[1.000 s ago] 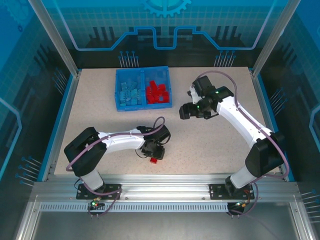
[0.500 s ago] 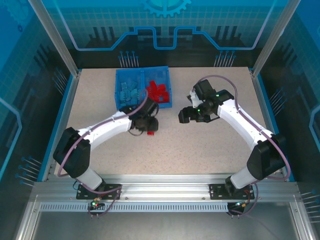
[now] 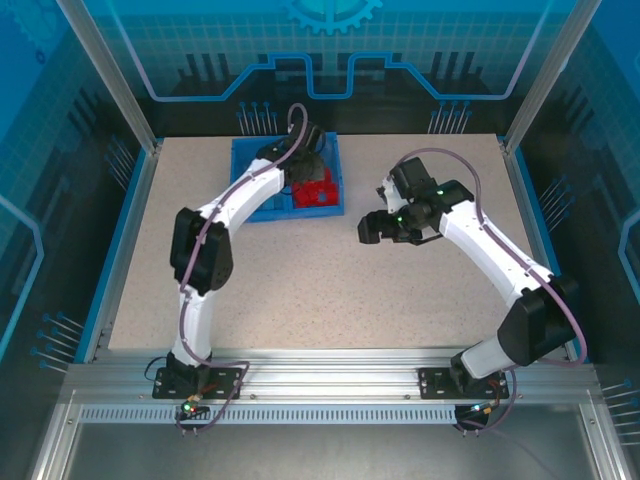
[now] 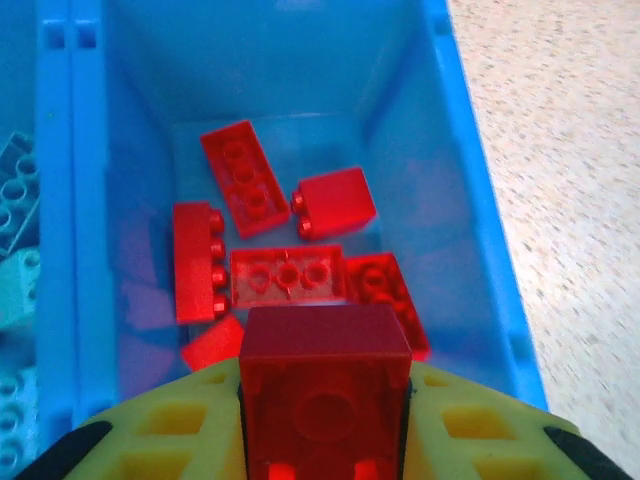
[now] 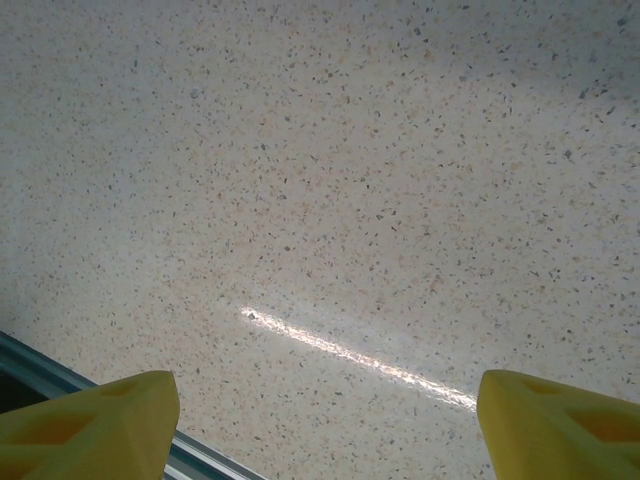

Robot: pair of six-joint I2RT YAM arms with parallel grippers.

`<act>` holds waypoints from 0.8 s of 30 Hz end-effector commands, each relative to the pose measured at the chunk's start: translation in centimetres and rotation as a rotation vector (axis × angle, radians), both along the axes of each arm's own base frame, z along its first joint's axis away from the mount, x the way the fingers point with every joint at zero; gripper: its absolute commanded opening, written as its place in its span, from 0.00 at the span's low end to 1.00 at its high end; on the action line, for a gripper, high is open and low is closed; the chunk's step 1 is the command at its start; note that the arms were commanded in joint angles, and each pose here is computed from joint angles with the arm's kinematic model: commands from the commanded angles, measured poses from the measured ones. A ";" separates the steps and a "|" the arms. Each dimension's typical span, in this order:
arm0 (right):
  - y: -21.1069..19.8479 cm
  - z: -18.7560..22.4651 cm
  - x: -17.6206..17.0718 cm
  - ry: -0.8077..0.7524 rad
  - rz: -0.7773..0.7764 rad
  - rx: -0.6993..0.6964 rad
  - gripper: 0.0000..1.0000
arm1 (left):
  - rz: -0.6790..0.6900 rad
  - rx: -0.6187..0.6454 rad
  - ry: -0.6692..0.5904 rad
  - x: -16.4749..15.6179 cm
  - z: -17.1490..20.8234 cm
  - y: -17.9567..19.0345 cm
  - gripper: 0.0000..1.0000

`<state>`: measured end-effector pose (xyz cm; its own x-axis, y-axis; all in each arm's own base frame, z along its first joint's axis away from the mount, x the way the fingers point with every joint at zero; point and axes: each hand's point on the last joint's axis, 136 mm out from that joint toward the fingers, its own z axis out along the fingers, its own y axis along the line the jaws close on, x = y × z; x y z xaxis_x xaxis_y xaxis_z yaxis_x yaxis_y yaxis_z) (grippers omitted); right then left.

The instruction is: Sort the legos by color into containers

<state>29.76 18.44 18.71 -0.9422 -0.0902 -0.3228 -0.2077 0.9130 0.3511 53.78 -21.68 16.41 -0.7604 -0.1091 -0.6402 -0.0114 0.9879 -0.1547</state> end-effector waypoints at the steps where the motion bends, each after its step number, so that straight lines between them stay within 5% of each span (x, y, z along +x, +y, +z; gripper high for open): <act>1: -1.1 1.6 -0.6 -0.030 -0.018 -0.011 0.80 | 0.016 0.056 -0.017 2.1 0.3 0.5 0.32; 14: -2.2 2.1 -1.0 -0.055 -0.056 -0.011 0.81 | -0.008 0.053 -0.051 5.5 2.0 -0.8 0.59; 24: -5.3 2.3 1.2 -0.272 -0.137 -0.121 0.81 | -0.096 0.098 -0.078 0.7 10.3 0.6 0.64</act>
<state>29.32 15.41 20.10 -0.8935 -0.0504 -0.4462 -0.1870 0.9452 0.2677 57.51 -22.44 20.67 -0.7359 -0.0235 -0.6767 0.0429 0.9958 -0.0813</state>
